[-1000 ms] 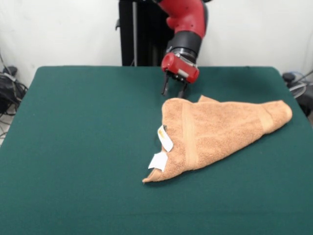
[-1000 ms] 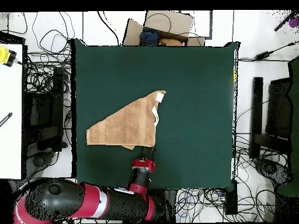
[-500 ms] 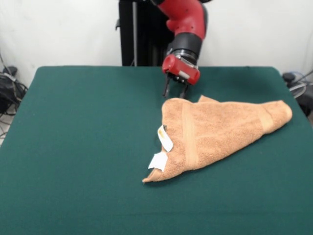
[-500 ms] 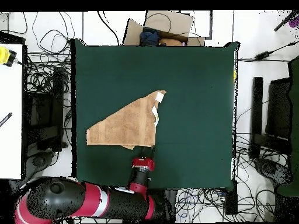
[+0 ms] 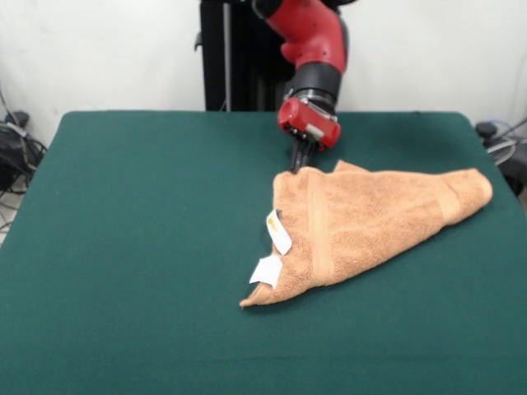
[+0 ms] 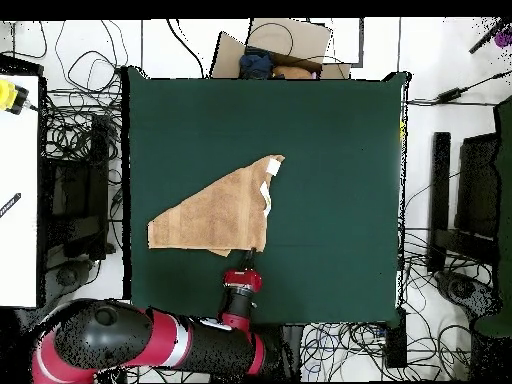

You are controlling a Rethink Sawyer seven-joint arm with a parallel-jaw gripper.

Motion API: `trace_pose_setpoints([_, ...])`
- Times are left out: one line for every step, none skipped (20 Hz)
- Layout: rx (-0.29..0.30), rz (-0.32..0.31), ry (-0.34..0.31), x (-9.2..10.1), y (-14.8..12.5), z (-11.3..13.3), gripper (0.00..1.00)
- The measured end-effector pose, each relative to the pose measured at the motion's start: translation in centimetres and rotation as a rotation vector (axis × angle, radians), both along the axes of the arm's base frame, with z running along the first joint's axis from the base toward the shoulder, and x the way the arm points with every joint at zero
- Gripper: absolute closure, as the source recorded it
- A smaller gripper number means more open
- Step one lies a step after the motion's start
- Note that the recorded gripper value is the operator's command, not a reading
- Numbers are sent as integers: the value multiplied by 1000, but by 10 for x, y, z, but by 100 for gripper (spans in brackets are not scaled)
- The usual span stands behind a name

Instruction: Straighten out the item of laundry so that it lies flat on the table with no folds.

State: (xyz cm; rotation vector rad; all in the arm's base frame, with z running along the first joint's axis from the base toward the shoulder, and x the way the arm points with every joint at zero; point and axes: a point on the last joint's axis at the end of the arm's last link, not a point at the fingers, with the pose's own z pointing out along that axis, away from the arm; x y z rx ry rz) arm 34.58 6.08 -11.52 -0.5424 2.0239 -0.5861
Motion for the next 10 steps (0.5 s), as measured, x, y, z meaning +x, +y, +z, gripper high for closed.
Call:
trace_pose_setpoints([-1,3,-6,0,0,-1,100])
trace_pose_setpoints([-2,4,-9,0,0,-1,100])
trace_pose_setpoints([-3,6,-12,0,-1,-2,100])
trace_pose_setpoints([-4,6,-14,0,-1,-3,100])
trace_pose_setpoints([-6,7,-16,0,-2,-3,100])
trace_pose_setpoints([-8,8,-18,-1,-2,-4,100])
trace_pose_setpoints([-9,9,-21,-1,-3,-5,100])
trace_pose_setpoints([-10,10,-25,-1,-3,-5,100])
trace_pose_setpoints([-9,13,-29,-1,-3,-6,100])
trace_pose_setpoints([-9,14,-32,-1,-2,-6,100])
